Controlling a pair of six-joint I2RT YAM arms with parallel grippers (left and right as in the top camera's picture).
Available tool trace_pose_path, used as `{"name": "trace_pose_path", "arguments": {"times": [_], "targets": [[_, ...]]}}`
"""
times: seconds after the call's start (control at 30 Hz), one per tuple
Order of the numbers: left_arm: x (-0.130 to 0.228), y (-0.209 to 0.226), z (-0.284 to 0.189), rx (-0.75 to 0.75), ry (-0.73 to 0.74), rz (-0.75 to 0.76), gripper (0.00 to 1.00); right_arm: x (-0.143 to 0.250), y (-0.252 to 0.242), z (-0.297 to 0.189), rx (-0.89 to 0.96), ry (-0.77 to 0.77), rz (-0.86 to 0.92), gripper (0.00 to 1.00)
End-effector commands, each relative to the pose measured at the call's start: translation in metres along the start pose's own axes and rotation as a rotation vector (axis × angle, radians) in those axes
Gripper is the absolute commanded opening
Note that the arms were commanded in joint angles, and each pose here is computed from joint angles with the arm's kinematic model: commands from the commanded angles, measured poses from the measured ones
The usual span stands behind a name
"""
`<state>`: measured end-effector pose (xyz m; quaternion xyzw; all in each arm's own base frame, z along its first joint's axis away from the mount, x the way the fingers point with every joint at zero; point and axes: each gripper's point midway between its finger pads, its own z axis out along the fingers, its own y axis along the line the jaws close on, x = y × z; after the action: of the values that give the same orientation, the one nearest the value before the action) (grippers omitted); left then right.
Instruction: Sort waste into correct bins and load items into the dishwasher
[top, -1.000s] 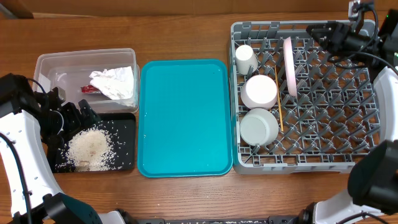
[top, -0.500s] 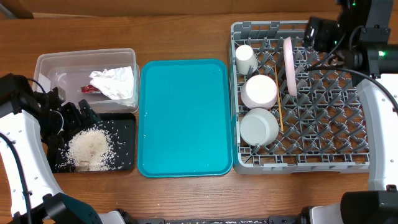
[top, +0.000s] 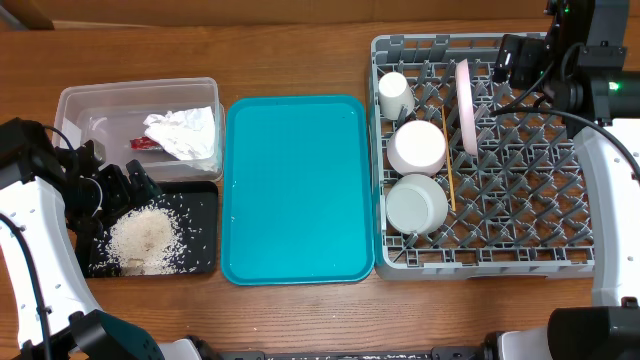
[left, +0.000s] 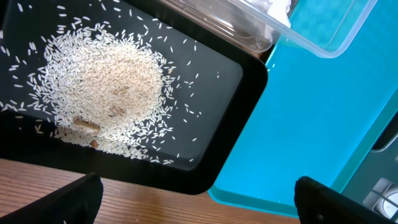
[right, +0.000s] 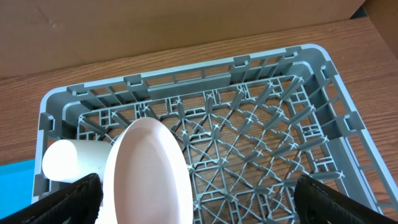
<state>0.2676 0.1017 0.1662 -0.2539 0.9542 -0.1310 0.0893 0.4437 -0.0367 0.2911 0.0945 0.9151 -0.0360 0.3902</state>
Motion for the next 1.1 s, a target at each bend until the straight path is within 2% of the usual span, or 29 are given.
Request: {"name": "trace_pose_path", "arguments": {"times": [0.0, 0.47, 0.57, 0.73, 0.9, 1.03, 1.07], "targets": [[-0.004, -0.004, -0.005, 0.002, -0.02, 0.03, 1.0, -0.006, -0.002, -0.004, 0.011, -0.02, -0.002, 1.0], [-0.004, -0.004, -0.005, 0.002, -0.02, 0.03, 1.0, -0.005, -0.002, -0.002, 0.012, -0.015, -0.002, 1.0], [-0.004, -0.004, -0.005, 0.002, -0.02, 0.03, 1.0, -0.009, -0.003, -0.014, 0.008, -0.039, 0.0, 1.0], [-0.004, -0.004, -0.005, 0.002, -0.02, 0.03, 1.0, -0.026, -0.007, -0.071, -0.007, -0.163, 0.014, 1.0], [-0.004, -0.004, -0.005, 0.002, -0.02, 0.03, 1.0, -0.04, -0.016, -0.171, -0.033, -0.38, 0.04, 1.0], [-0.004, -0.004, -0.005, 0.002, -0.02, 0.03, 1.0, -0.031, -0.019, -0.26, -0.081, -0.566, 0.049, 1.0], [-0.004, -0.004, -0.005, 0.002, -0.02, 0.03, 1.0, -0.03, -0.018, -0.265, -0.088, -0.577, 0.048, 1.0]]}}
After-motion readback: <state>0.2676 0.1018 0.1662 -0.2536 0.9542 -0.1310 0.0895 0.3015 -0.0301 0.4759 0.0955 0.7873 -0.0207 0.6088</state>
